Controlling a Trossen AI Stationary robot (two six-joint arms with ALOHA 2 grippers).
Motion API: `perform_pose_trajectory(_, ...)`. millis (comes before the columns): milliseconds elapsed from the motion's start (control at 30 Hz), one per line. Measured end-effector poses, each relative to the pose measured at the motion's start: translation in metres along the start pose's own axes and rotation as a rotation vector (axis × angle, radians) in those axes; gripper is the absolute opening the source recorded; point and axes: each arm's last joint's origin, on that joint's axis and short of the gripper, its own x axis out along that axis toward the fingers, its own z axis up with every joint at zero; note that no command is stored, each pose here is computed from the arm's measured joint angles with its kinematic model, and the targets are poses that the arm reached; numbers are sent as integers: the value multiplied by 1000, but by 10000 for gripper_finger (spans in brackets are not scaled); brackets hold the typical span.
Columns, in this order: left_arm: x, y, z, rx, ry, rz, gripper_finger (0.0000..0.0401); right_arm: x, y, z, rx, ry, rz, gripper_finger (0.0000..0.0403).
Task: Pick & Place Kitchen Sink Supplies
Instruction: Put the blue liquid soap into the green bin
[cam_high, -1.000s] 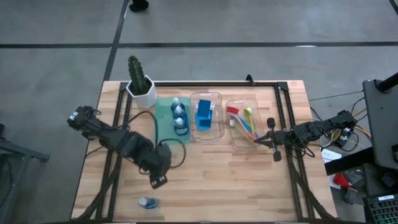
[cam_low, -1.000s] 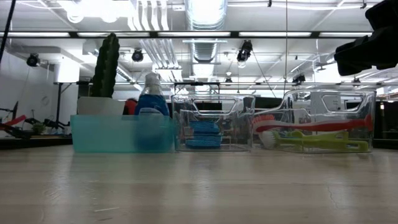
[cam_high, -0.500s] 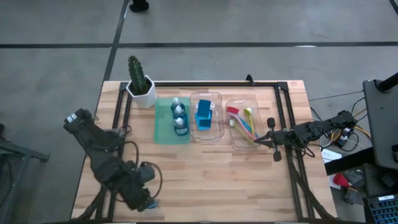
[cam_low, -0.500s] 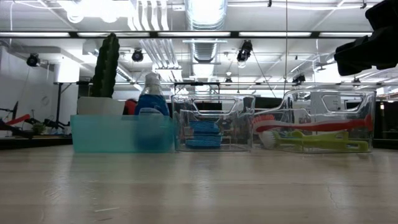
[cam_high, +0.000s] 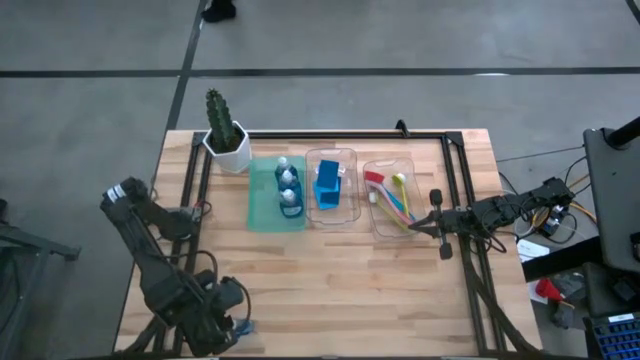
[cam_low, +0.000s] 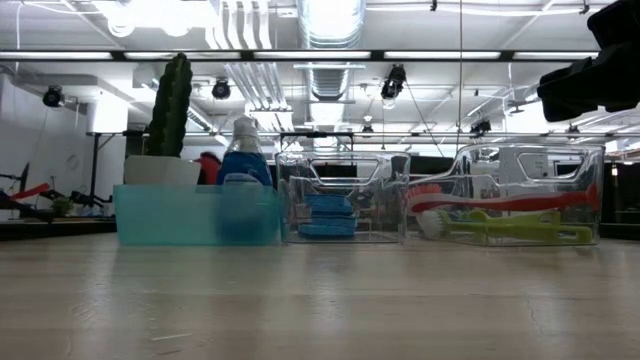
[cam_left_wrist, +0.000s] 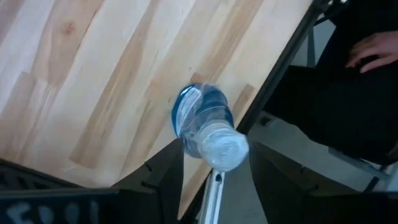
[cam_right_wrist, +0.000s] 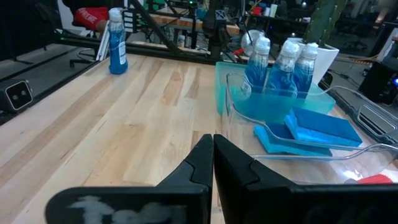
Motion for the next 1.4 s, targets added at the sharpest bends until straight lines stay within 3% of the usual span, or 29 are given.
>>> perform_pose_trajectory(300, 4, 1, -1, -20, -6, -9, 189, 0, 0, 0, 0, 0, 1, 8)
perform_pose_trajectory(533, 2, 1, 0, -48, -57, -35, 249, 0, 0, 0, -1, 0, 0, 8)
perform_pose_trajectory(700, 4, 0, -2, -48, -22, -47, 279, 0, 0, 0, 0, 0, 0, 8)
perform_pose_trajectory(1100, 21, 6, -11, -14, -15, -13, 277, 0, 0, 0, -2, 0, 0, 8)
perform_pose_trajectory(1400, 47, 6, -14, -5, -8, -70, 277, 0, 0, 0, -2, 0, 0, 8)
